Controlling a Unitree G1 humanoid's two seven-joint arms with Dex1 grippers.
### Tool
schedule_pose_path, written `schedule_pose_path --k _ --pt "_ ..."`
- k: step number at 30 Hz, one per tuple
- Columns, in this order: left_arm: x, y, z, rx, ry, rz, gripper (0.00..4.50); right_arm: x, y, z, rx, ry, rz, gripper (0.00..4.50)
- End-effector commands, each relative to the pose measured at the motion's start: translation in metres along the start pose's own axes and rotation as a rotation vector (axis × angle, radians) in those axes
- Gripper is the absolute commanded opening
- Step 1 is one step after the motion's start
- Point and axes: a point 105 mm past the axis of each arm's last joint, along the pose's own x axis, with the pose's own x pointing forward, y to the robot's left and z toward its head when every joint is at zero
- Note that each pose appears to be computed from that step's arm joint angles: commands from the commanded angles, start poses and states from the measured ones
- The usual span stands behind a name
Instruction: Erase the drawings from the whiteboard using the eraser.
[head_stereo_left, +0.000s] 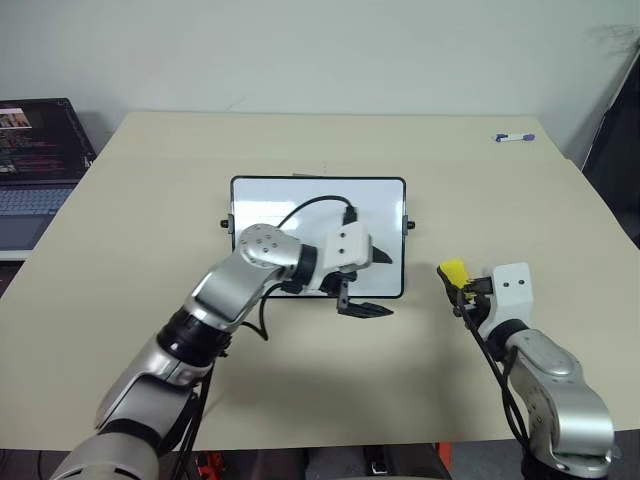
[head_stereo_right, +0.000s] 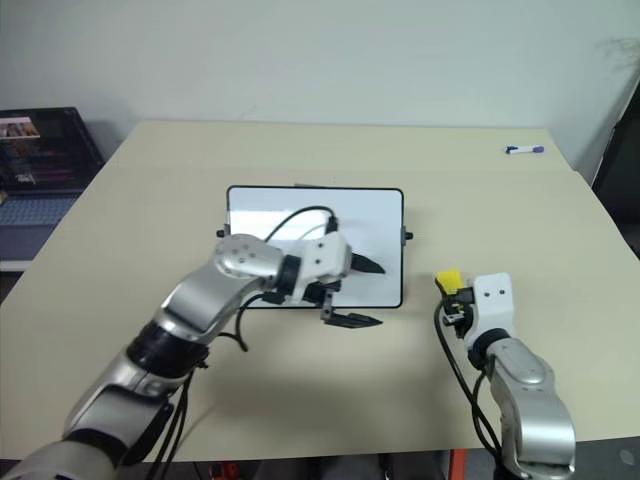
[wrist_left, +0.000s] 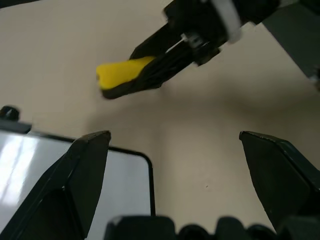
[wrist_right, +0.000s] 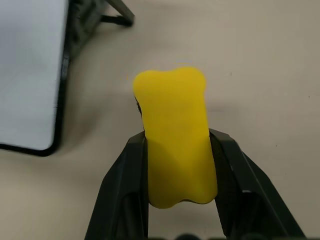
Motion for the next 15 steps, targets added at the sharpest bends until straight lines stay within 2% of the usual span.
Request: schedule_pose_path --k 1,9,15 --pt "0.008 0.006 0.008 0.066 0.01 -0.02 4.5 0.005 -0.013 0.009 0.008 -0.04 -0.087 1.3" --pt "0.018 0.003 0.004 0.121 0.034 -0.067 4.5 0.025 -0.025 0.008 0.043 -0.022 -0.168 1.3" --pt "0.018 0.001 0.002 0.121 0.033 -0.068 4.5 0.034 -0.032 0.013 0.087 -0.058 -0.21 3.3"
